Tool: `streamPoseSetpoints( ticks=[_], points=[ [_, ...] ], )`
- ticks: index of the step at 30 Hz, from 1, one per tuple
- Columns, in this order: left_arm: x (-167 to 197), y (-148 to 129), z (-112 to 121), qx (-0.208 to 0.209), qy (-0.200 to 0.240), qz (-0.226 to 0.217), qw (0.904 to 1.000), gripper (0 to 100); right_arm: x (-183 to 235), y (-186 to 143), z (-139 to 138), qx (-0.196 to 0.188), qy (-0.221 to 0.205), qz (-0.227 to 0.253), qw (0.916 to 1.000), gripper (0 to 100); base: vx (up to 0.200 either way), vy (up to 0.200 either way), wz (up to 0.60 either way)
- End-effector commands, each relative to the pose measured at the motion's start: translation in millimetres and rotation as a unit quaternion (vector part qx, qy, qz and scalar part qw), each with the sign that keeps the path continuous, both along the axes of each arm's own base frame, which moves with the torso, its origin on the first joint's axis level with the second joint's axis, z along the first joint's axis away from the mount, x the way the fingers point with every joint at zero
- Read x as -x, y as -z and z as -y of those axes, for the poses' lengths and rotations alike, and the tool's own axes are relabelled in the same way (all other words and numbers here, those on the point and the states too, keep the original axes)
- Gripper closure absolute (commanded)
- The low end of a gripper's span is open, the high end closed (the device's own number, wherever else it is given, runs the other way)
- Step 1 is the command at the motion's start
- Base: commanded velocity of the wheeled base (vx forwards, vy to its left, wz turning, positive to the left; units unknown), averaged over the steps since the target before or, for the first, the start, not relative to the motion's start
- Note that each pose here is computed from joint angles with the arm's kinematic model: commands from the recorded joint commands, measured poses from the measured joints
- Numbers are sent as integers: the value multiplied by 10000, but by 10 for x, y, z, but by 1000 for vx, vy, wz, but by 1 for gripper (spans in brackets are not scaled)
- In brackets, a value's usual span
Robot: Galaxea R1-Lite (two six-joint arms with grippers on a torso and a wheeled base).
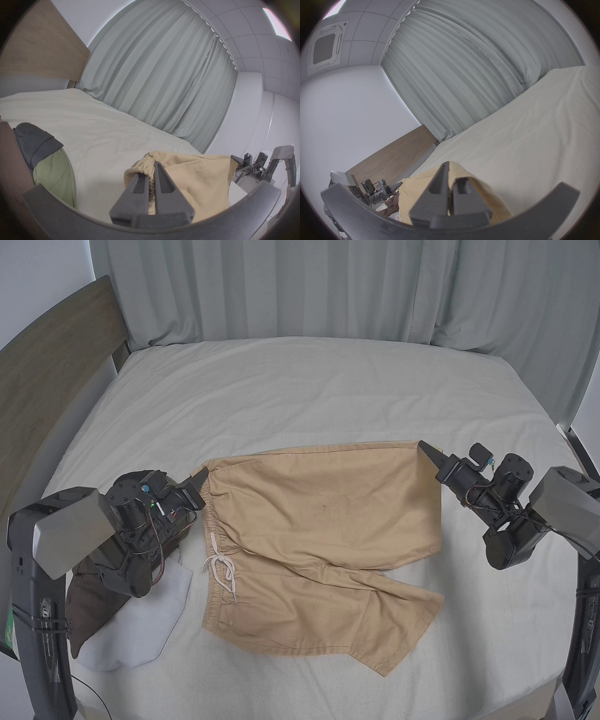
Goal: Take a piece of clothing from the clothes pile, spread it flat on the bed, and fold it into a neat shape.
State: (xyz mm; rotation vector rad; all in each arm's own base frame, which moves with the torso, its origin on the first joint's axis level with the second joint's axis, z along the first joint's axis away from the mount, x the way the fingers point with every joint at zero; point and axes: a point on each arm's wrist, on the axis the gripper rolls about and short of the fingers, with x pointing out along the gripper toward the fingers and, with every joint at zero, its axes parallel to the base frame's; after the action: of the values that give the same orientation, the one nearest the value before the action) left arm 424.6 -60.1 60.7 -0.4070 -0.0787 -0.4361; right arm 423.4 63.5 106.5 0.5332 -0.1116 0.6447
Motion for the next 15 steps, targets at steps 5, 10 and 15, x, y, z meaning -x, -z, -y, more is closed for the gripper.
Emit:
streamPoseSetpoints(
  ticks=[5, 10, 15],
  points=[
    [-108, 111, 15, 374, -41, -130, 9992, 100, -229, 242, 6, -10, 22, -98, 9999, 100, 0, 0, 0],
    [-170, 182, 14, 390, -84, -117, 9991, 100, -359, 300, -2, -20, 37, -37, 10000, 100, 0, 0, 0],
    [-208, 208, 15, 430, -162, -102, 9989, 100, -419, 281, -9, -28, 35, -26, 10000, 100, 0, 0, 0]
  ],
)
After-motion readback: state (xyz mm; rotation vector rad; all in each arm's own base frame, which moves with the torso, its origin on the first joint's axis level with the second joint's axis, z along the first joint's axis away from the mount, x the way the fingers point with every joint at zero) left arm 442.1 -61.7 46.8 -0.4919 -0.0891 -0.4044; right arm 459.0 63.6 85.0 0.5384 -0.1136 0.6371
